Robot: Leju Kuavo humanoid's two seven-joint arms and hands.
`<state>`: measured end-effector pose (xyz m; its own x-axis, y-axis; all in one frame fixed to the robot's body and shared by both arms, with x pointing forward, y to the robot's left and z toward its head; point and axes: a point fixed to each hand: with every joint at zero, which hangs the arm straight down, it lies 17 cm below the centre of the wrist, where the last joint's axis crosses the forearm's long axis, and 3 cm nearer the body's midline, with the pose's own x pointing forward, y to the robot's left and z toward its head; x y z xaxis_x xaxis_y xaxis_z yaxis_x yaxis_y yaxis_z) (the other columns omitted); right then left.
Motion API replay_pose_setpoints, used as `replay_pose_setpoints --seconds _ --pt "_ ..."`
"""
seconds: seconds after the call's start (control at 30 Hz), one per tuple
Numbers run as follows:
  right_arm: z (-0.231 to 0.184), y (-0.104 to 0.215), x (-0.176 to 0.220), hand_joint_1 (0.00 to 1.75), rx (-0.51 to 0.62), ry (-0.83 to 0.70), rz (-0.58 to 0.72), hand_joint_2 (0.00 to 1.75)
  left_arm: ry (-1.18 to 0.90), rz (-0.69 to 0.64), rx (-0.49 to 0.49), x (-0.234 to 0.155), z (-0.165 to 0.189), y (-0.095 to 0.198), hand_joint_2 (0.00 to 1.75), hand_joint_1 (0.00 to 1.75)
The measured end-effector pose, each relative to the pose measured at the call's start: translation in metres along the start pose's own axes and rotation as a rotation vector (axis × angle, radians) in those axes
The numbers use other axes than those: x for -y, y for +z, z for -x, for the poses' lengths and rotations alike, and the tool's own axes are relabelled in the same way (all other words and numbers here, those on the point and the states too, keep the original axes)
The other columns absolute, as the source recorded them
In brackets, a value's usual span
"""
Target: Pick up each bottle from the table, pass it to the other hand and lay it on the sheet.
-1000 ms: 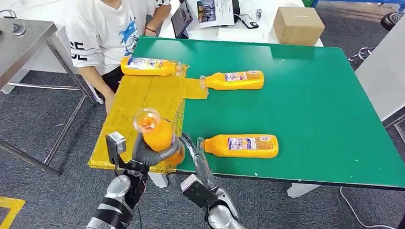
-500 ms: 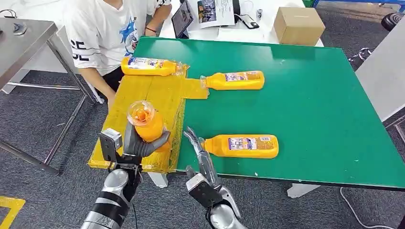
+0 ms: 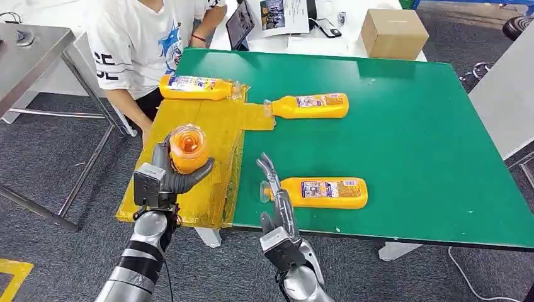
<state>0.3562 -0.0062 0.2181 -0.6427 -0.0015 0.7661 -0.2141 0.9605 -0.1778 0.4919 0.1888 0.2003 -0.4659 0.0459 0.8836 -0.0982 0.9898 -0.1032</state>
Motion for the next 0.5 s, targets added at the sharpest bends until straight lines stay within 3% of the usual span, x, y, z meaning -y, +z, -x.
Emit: replay_pose_setpoints --seconds 0.1,0.23,0.37,0.43,0.5 --pt "-0.003 -0.003 0.010 0.00 0.006 0.006 0.051 0.00 -0.099 -0.007 0.032 -0.003 -0.003 -0.001 1.75 1.75" --pt "-0.031 -0.018 0.046 0.00 0.081 0.050 0.198 0.00 -0.455 0.020 0.142 -0.002 -0.011 -0.016 1.75 1.75" --pt "-0.057 -0.028 0.058 0.00 0.157 0.072 0.238 0.00 -0.701 0.081 0.209 0.004 -0.008 -0.033 1.75 1.75" --pt "-0.064 -0.030 0.060 0.00 0.177 0.066 0.240 0.00 -0.793 0.140 0.207 0.008 0.004 -0.039 1.75 1.75" --pt "-0.066 -0.032 0.059 0.00 0.182 0.041 0.231 0.00 -0.884 0.302 0.159 0.024 0.031 -0.039 1.75 1.75"
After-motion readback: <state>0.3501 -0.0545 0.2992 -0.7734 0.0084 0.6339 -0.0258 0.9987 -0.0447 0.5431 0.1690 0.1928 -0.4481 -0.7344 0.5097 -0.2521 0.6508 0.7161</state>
